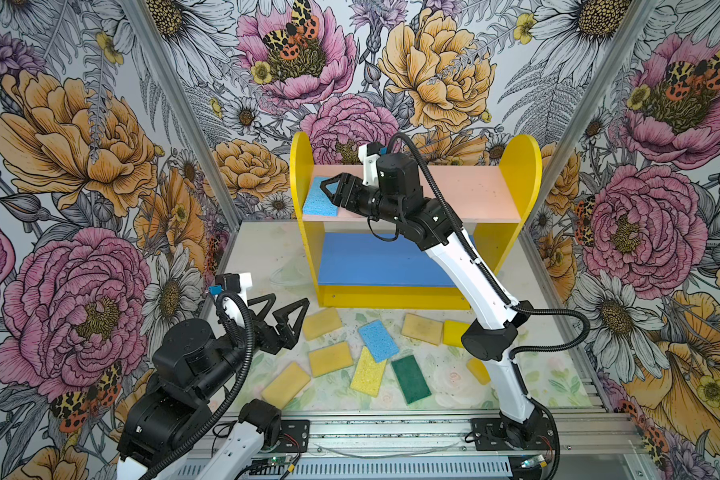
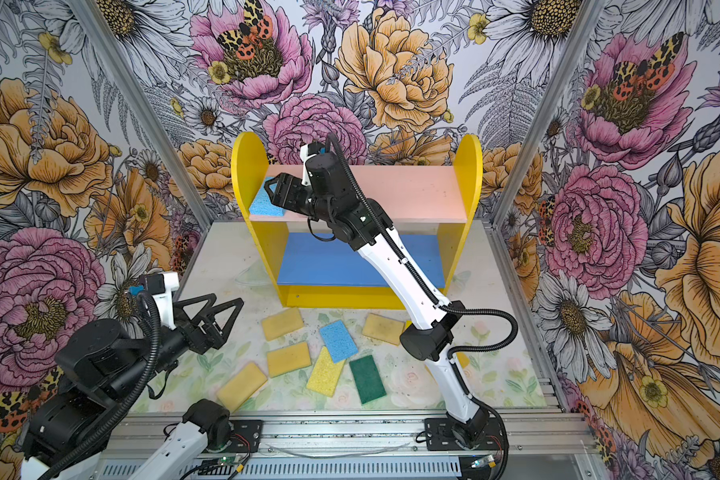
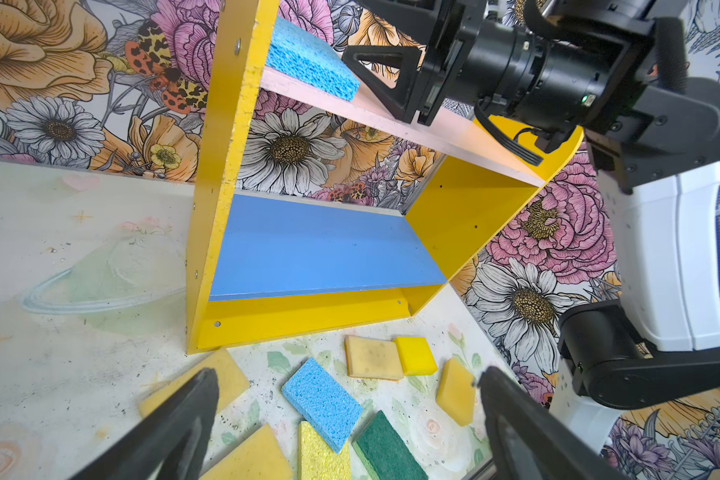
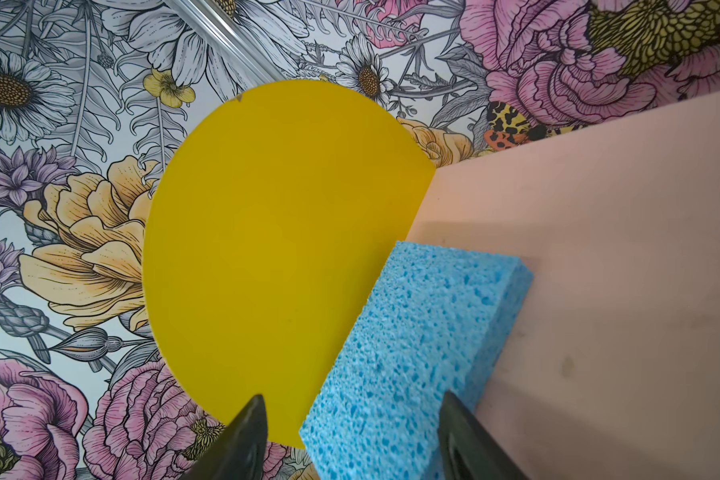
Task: Place and organize the cleaning sponges onto the shelf
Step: 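Move the right gripper down over the blue sponge on the table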
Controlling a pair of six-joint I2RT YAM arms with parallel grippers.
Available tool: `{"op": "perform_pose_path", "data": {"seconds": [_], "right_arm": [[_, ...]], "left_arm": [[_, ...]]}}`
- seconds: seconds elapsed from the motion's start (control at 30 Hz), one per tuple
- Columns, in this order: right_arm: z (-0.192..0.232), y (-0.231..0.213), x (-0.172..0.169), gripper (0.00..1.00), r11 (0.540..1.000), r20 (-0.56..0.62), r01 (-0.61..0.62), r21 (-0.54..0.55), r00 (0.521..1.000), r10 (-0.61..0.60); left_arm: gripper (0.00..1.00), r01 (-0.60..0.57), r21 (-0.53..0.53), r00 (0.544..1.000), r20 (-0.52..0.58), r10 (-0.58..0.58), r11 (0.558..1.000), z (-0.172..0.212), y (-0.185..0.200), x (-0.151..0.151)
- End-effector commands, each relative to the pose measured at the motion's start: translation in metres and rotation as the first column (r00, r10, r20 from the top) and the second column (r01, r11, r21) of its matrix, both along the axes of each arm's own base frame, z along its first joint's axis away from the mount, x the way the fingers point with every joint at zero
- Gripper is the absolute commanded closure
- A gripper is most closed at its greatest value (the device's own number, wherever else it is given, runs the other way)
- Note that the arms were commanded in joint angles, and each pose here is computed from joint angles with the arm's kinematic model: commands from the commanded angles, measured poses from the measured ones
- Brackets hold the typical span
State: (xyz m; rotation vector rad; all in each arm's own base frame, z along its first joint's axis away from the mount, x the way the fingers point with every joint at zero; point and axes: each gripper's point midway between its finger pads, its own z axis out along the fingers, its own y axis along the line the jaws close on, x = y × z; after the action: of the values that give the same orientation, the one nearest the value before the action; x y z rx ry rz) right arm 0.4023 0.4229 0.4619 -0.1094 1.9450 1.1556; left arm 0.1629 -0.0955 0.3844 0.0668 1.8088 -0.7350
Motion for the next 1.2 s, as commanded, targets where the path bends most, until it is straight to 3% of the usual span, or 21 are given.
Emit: {"op": "perform_pose_path", "data": {"seconds": [0.0,0.43,0.63,0.77,1.0,1.17], "right_arm": [[0.007,-0.012,-0.009,0.33,0.998,0.042,0.015,-0.057,0.999,-0.012],[0.029,-0.015,-0.081,0.31,0.971,0.165,-0.169,-0.172,0.966,0.197],[0.015,-0.049,-0.128,0.31,0.940,0.192,-0.163,-0.299,0.955,0.226],[-0.029,-0.091,-0.153,0.31,0.914,0.142,-0.120,-0.389,0.972,0.188],[-0.120,-0.157,-0.200,0.32,0.920,0.000,-0.111,-0.376,0.993,0.120],[-0.218,-0.171,-0.213,0.32,0.892,-0.225,-0.145,-0.427,0.973,0.051]], "left_arm": [[0.01,-0.013,-0.004,1.000,0.005,0.013,1.000,0.003,0.003,-0.003],[0.01,0.013,-0.119,0.974,-0.223,-0.040,0.993,-0.038,-0.024,0.024],[0.01,0.010,-0.210,0.941,-0.328,-0.080,0.978,-0.066,-0.038,0.032],[0.01,0.005,-0.279,0.888,-0.439,-0.132,0.960,-0.097,-0.051,0.030],[0.01,-0.023,-0.314,0.836,-0.527,-0.154,0.949,-0.142,-0.071,0.026],[0.01,-0.021,-0.382,0.796,-0.566,-0.216,0.924,-0.175,-0.098,0.032]]}}
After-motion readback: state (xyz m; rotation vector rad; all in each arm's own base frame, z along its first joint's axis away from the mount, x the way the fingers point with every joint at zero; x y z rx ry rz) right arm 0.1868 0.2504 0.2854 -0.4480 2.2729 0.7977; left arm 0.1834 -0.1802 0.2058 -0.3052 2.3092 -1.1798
